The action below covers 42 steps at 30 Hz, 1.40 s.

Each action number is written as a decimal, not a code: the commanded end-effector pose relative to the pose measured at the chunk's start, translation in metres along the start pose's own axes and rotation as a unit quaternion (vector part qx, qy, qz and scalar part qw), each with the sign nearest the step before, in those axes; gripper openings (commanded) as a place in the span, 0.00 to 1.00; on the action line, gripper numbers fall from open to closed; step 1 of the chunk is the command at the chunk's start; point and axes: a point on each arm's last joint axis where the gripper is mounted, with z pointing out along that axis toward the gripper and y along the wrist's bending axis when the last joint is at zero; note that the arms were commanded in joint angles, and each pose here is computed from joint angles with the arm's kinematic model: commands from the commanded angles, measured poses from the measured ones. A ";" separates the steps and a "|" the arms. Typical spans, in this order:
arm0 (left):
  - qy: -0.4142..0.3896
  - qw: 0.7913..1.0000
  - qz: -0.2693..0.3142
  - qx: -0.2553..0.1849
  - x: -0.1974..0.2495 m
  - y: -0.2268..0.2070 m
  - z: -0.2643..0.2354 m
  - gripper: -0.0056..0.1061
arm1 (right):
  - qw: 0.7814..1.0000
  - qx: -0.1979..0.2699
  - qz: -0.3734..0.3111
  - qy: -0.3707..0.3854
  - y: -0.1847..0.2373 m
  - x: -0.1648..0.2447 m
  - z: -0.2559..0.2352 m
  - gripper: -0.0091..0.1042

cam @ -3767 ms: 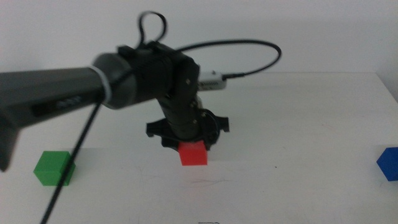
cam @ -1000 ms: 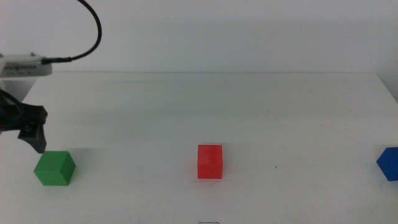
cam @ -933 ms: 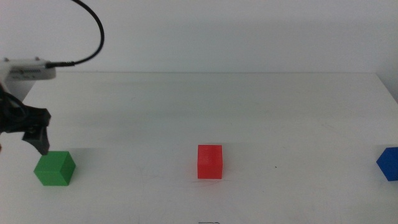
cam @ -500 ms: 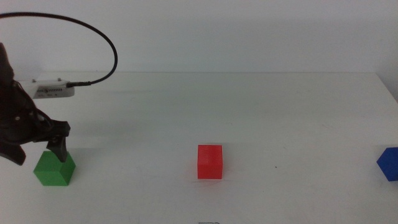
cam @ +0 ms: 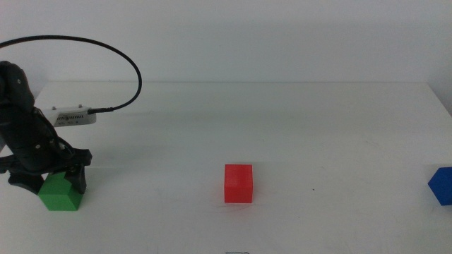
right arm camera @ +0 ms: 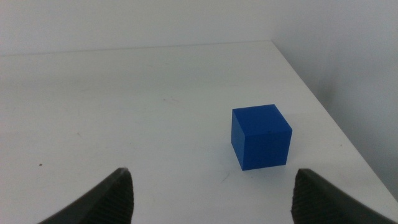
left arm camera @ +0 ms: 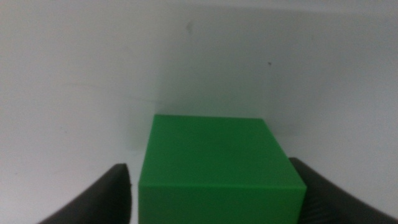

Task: Stack red cubes first, then green, then blue cubes in a specific spot.

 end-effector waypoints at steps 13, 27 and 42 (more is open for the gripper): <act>-0.060 0.997 -0.054 0.019 0.002 -0.058 -0.087 0.27 | 0.998 -0.002 -0.011 -0.055 0.001 -0.013 -0.003 0.66; -0.067 0.997 0.012 0.034 0.018 -0.221 -0.116 0.27 | 0.998 -0.002 -0.011 -0.055 0.001 -0.013 -0.003 0.66; -0.032 0.997 0.056 0.038 0.020 -0.297 -0.081 0.27 | 0.998 -0.002 -0.011 -0.055 0.001 -0.013 -0.003 0.66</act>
